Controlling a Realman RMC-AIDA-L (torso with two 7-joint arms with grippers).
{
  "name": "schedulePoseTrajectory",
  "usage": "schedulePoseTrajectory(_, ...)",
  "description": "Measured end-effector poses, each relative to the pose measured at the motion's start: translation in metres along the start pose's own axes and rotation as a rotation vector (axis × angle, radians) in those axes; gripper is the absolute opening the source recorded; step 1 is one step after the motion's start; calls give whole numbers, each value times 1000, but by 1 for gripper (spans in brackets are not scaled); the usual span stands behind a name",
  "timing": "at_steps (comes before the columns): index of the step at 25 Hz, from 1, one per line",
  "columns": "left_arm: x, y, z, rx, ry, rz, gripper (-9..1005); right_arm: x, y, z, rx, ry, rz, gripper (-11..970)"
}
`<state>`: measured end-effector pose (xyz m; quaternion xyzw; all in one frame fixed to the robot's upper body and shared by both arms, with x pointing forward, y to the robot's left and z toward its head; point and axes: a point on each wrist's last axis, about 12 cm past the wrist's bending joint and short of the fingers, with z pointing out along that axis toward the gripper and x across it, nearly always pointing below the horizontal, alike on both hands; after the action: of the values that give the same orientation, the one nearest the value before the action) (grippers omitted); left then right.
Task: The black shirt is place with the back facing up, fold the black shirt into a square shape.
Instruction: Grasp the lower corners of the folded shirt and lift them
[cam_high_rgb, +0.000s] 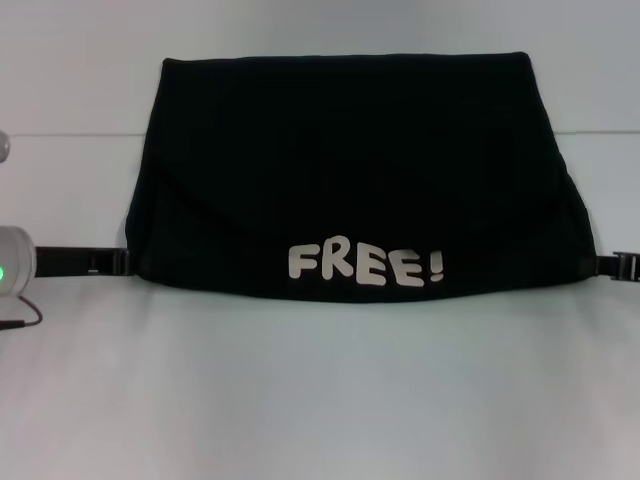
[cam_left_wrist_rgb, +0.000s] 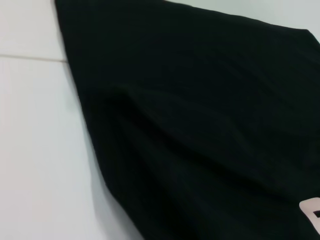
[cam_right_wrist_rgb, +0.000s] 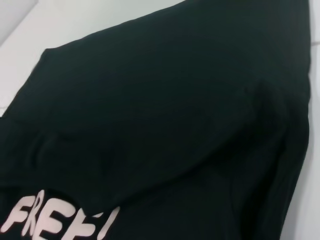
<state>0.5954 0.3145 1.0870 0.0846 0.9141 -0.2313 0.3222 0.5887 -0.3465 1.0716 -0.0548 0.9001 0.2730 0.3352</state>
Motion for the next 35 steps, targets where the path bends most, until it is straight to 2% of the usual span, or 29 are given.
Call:
schedulePoseTrajectory(7, 10, -4, -15, 86, 58, -1, 0, 12, -3, -19, -55, 25, -5, 57)
schedulePoseTrajectory(10, 16, -5, -29, 154, 89, -16, 1, 18, -5, -30, -91, 49, -12, 60)
schedulePoseTrajectory(17, 34, 2, -62, 267, 169, -57, 1, 37, -3, -54, -191, 121, -50, 66)
schedulePoseTrajectory(22, 52, 3, -78, 330, 223, -87, 1, 58, -4, -71, -243, 218, -47, 71)
schedulePoseTrajectory(29, 64, 2, -83, 363, 282, -86, 2, 73, -4, -81, -278, 270, -52, 77)
schedulePoseTrajectory(35, 74, -1, -88, 410, 309, -88, 2, 77, -8, -91, -282, 280, -55, 82)
